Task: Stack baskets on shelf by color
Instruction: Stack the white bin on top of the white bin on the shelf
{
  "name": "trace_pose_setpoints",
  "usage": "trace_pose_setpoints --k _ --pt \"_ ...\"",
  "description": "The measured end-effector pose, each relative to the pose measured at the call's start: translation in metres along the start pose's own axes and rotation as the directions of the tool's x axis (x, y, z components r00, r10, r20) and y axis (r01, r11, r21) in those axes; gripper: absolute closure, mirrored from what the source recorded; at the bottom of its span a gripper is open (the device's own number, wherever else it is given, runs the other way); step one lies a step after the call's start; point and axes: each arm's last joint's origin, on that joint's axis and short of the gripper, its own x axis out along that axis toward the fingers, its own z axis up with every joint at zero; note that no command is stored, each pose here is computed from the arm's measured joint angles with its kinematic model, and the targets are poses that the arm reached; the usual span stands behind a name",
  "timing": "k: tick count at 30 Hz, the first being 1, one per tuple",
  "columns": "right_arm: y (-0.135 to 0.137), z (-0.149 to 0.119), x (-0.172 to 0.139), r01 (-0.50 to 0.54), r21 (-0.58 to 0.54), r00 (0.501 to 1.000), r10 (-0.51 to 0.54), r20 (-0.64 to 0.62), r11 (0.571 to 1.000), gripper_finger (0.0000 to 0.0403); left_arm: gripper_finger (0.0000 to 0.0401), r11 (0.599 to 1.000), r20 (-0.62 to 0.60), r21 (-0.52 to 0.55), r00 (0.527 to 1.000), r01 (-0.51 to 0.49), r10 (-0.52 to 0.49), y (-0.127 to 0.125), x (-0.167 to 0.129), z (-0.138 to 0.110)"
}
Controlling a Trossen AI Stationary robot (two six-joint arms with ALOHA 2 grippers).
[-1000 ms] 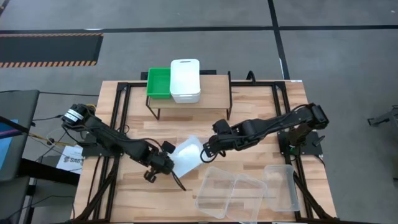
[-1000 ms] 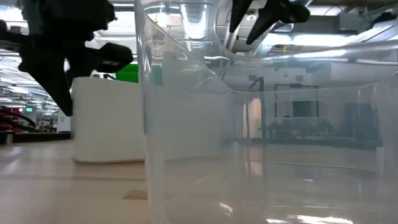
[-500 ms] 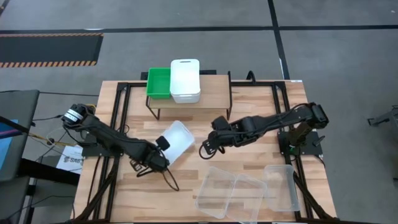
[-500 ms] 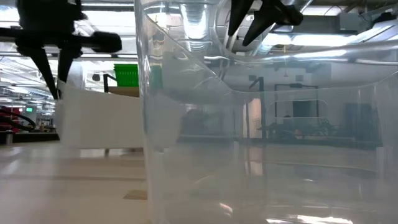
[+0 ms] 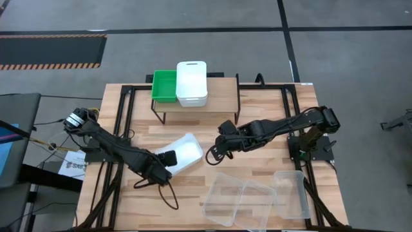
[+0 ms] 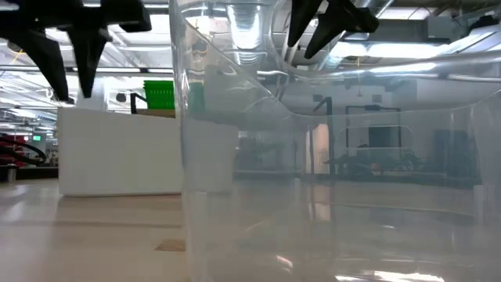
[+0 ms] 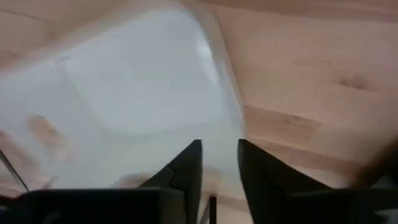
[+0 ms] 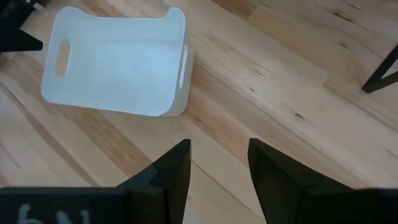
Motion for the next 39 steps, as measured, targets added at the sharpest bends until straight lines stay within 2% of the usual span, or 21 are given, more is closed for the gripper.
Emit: trace_pose_setpoints --k 6,9,11,12,14,16,18,20,21,25,31,35,39 --pt "0.000 0.000 0.000 0.002 -0.026 1.000 -0.002 -0.005 1.000 0.0222 0.0235 0.985 0.037 -0.173 0.999 -0.024 0.031 0.009 -0.017 0.000" --pt "0.000 -0.001 0.000 -0.002 -0.035 1.000 0.002 -0.013 0.999 0.0221 0.0204 0.938 0.079 -0.346 0.995 -0.027 0.057 0.016 -0.030 -0.001" --pt "0.000 -0.001 0.000 -0.008 -0.037 1.000 0.007 -0.024 0.999 0.0220 0.0186 0.852 0.128 -0.523 0.988 -0.006 0.085 0.024 -0.040 -0.002" --pt "0.000 -0.001 0.000 -0.009 -0.039 1.000 0.008 -0.027 0.999 0.0220 0.0179 0.785 0.153 -0.620 0.983 0.014 0.103 0.029 -0.043 -0.004" --pt "0.000 -0.003 -0.001 -0.007 -0.046 0.999 0.006 -0.031 0.999 0.0222 0.0169 0.623 0.217 -0.778 0.965 0.081 0.146 0.041 -0.044 -0.006" --pt "0.000 -0.005 -0.001 -0.001 -0.052 0.999 -0.001 -0.037 0.999 0.0224 0.0163 0.476 0.272 -0.867 0.941 0.149 0.202 0.052 -0.043 -0.008" --pt "0.000 -0.008 -0.002 0.010 -0.054 0.999 -0.013 -0.047 0.998 0.0225 0.0161 0.380 0.288 -0.909 0.916 0.170 0.279 0.062 -0.040 -0.007" --pt "-0.001 -0.011 -0.003 0.024 -0.054 0.998 -0.027 -0.061 0.998 0.0226 0.0161 0.315 0.275 -0.935 0.897 0.165 0.347 0.073 -0.031 -0.004" --pt "-0.002 -0.013 -0.003 0.035 -0.052 0.997 -0.038 -0.073 0.998 0.0227 0.0161 0.295 0.264 -0.942 0.897 0.161 0.354 0.076 -0.025 -0.002" --pt "-0.006 -0.021 -0.006 0.090 -0.051 0.988 -0.096 -0.120 0.995 0.0227 0.0161 0.258 0.225 -0.955 0.929 0.149 0.295 0.084 0.004 0.002" --pt "-0.015 -0.034 -0.012 0.207 -0.049 0.963 -0.212 -0.169 0.977 0.0228 0.0162 0.281 0.163 -0.954 0.968 0.105 0.192 0.093 0.043 0.011" --pt "-0.019 -0.043 -0.017 0.270 -0.048 0.943 -0.274 -0.189 0.962 0.0228 0.0162 0.316 0.153 -0.943 0.977 0.100 0.149 0.096 0.059 0.015" --pt "-0.020 -0.054 -0.024 0.313 -0.060 0.926 -0.319 -0.202 0.948 0.0228 0.0185 0.394 0.189 -0.910 0.975 0.131 0.114 0.095 0.062 0.019"
